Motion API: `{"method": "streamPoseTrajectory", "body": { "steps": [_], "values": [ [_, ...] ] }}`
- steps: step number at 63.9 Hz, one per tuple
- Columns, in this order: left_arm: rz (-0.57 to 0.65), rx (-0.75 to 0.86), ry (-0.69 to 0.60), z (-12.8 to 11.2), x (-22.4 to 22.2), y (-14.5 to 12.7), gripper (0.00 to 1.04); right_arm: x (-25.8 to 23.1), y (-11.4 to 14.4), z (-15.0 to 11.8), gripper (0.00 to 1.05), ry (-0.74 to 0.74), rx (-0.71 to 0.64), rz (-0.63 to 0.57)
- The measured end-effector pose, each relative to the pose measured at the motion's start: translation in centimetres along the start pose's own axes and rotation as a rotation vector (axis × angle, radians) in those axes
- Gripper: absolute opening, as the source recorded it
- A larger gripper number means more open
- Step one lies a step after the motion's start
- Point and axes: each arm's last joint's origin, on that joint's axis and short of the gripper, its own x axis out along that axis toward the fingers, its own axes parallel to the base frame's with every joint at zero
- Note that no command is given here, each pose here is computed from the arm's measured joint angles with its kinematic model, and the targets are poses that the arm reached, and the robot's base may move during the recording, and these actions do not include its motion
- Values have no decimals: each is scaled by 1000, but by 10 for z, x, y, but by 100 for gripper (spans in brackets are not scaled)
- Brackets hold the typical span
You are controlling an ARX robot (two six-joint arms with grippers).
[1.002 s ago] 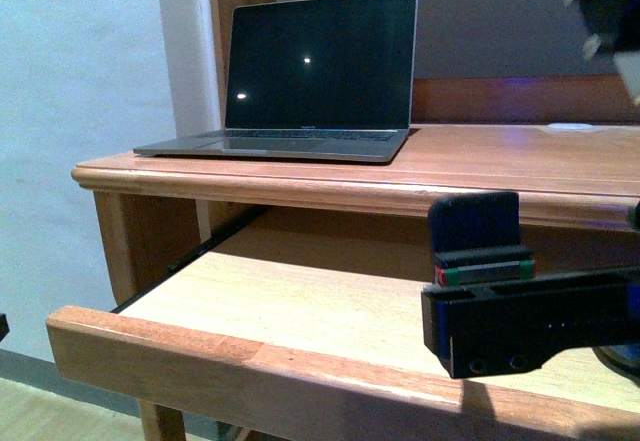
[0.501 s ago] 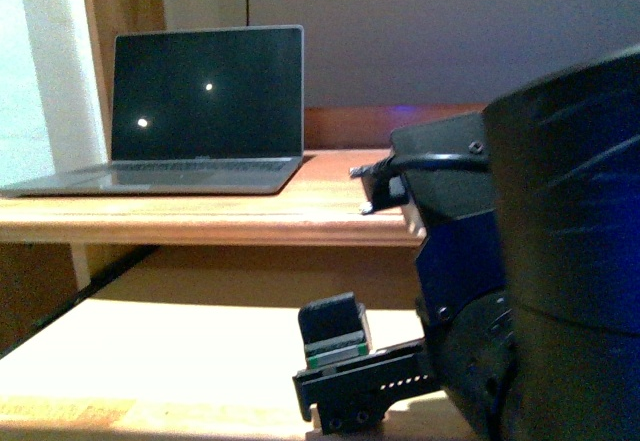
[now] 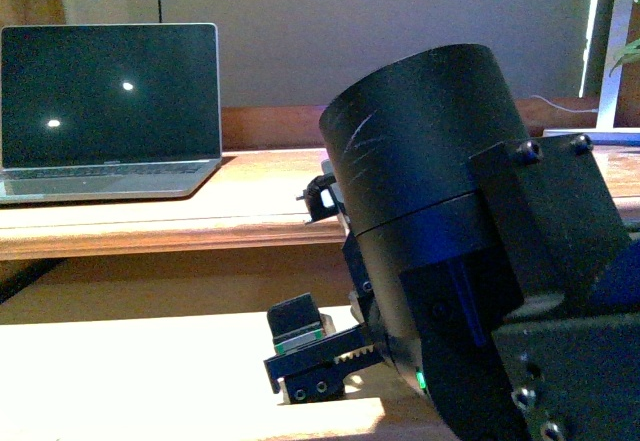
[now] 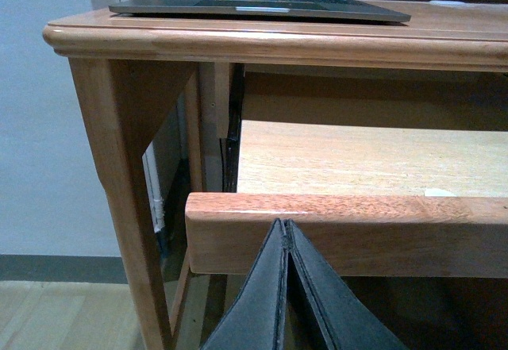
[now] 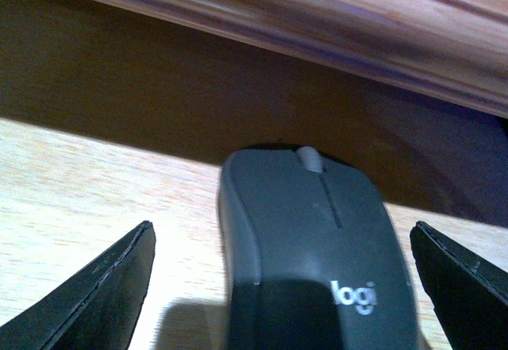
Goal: Place mouse
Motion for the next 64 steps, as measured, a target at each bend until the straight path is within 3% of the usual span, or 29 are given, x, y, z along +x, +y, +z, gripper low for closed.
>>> {"method": "streamPoseTrajectory", "body": {
  "steps": [14,35,47,57,64],
  "values": [
    [0,0,0,0,0,0,3,6,-10,3,96,51,32,21],
    [0,0,0,0,0,0,3,0,-33,4,56,94,143,88],
    [0,0,0,0,0,0,3,-15,-61,15,55,78,212,122],
    [0,0,0,0,0,0,3,-34,-86,40,55,25,283,127],
    [0,0,0,0,0,0,3,-36,-89,59,55,6,309,113]
  ]
}}
